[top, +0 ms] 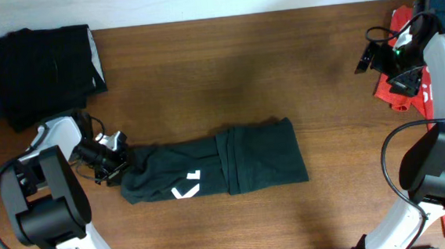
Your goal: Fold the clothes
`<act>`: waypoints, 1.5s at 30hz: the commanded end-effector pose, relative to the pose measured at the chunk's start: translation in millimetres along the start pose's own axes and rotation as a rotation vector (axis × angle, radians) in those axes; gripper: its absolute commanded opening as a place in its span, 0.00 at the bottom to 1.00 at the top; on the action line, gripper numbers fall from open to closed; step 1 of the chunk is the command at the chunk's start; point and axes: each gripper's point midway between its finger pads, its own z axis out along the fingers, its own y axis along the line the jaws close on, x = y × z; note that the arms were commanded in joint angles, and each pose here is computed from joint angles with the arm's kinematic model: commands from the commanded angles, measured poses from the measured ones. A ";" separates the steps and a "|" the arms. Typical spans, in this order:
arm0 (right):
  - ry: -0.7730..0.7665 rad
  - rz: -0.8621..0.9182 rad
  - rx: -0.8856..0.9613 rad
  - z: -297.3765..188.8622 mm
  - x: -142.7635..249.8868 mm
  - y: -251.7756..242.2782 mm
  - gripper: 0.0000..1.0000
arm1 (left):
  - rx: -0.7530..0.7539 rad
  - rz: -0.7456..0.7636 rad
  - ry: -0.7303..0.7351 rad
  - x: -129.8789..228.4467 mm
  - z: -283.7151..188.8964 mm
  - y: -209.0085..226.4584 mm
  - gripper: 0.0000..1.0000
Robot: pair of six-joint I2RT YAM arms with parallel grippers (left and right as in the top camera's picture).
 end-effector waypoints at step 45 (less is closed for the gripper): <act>-0.008 -0.002 0.011 -2.7 -0.8 -2.2 0.99 | -0.378 0.608 -0.017 72.6 -3.6 -261.0 0.04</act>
